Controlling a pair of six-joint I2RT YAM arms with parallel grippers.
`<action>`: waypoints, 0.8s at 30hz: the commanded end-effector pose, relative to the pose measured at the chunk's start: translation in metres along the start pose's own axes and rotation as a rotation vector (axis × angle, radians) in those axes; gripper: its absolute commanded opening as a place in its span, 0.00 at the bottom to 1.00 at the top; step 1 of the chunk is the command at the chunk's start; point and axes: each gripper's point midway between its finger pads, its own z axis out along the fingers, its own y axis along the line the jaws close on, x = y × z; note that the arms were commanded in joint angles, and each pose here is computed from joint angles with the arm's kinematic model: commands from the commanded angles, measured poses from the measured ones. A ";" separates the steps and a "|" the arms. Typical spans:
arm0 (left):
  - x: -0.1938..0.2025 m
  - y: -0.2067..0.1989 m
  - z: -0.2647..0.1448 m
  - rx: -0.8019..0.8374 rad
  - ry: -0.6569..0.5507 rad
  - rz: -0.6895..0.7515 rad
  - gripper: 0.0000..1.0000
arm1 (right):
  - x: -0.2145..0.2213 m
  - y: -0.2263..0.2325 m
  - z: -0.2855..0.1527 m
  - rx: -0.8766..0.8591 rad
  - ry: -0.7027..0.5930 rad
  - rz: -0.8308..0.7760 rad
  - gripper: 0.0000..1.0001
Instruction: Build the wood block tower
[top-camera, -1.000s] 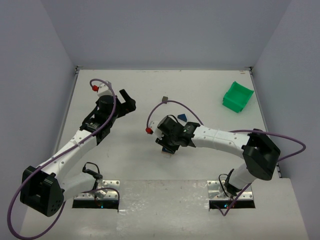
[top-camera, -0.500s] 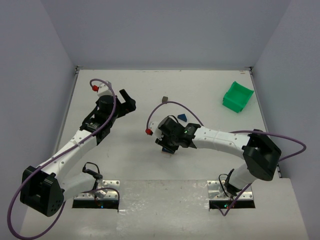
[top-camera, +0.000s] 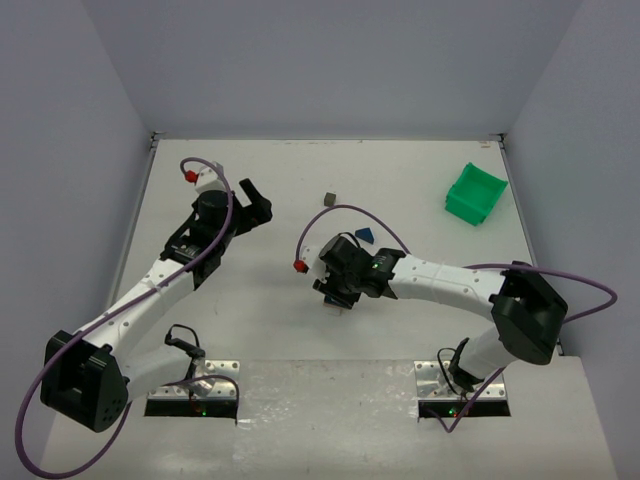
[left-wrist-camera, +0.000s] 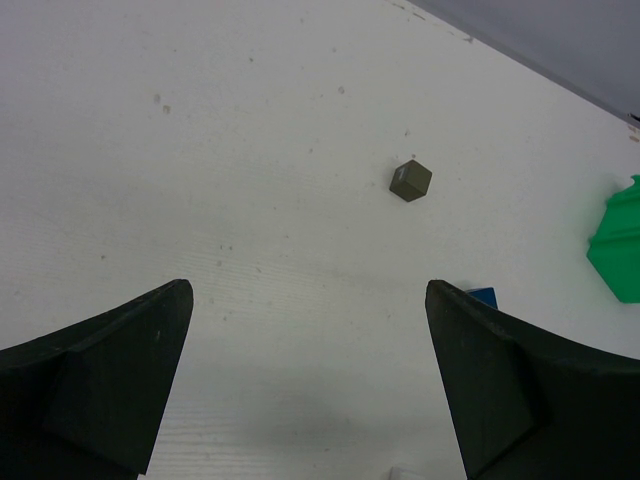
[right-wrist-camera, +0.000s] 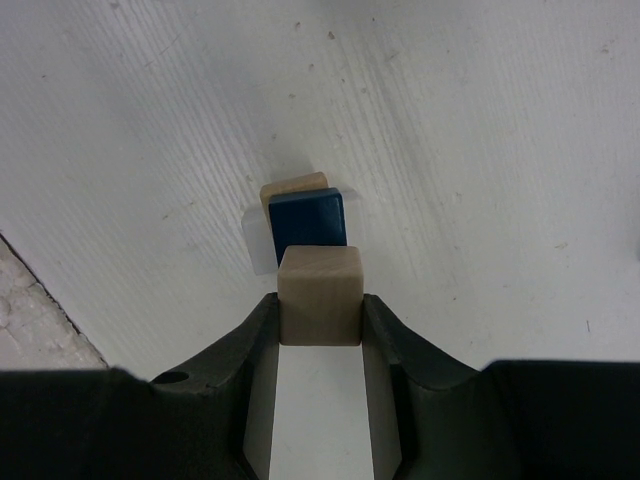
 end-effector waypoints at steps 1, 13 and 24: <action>-0.010 -0.008 0.001 0.033 -0.033 -0.008 1.00 | -0.011 0.001 -0.006 -0.003 -0.050 -0.017 0.34; -0.010 -0.009 0.001 0.035 -0.031 -0.006 1.00 | -0.012 0.001 -0.004 -0.005 -0.064 -0.037 0.38; -0.011 -0.010 0.001 0.038 -0.032 -0.006 1.00 | -0.014 0.001 -0.003 -0.005 -0.066 -0.045 0.43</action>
